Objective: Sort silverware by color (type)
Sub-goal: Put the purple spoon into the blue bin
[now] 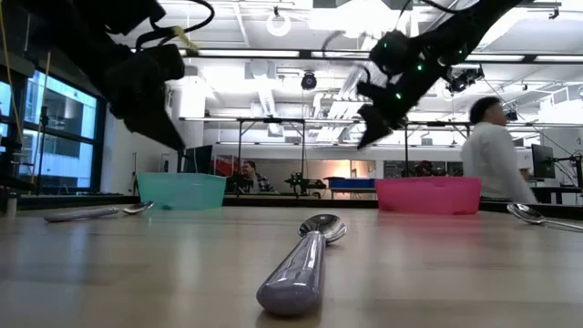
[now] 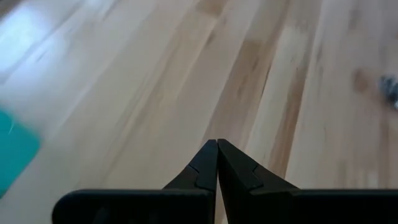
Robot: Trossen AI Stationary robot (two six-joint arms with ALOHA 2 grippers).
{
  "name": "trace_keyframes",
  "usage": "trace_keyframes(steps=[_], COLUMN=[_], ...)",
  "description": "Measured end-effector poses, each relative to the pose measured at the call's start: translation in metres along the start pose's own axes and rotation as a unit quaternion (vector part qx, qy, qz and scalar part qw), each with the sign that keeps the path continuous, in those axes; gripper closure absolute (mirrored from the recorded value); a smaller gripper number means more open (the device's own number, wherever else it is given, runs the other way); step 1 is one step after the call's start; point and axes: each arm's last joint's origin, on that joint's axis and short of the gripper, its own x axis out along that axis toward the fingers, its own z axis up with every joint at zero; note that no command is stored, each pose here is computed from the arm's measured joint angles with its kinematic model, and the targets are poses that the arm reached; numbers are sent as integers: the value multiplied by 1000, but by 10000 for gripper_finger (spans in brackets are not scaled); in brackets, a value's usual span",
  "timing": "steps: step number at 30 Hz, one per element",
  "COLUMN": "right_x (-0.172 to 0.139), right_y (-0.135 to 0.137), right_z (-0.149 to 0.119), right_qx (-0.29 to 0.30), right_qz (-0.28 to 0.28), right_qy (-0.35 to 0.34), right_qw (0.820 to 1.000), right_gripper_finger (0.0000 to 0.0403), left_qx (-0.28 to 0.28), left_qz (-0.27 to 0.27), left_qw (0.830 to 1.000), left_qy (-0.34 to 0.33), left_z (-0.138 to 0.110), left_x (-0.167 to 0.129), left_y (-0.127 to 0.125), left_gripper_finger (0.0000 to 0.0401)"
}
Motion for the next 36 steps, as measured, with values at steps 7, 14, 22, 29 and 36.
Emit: trace_keyframes(steps=[7, 14, 22, 29, 36], right_x=[6, -4, -14, -17, -18], right_y=[45, 85, 111, 119, 121], right_z=[-2, -23, -25, -25, -26], right_qx=[-23, -46, -65, -70, -72], right_qz=[130, 180, 162, 172, 176], right_qy=[-233, -313, -321, -323, -323], right_qw=[963, 932, 931, 928, 927], right_gripper_finger=[402, 402, 403, 403, 403], left_qx=[-30, -114, -172, -173, -138], left_qz=[54, 119, 161, 182, 214], left_qw=[994, 977, 960, 953, 945], left_qy=[85, 137, 154, 171, 207], left_z=[-15, -32, -38, -42, -51], left_x=[-13, -20, -9, 11, 25], left_y=[-9, -6, -3, -5, -2], left_gripper_finger=[398, 388, 312, 261, 264])
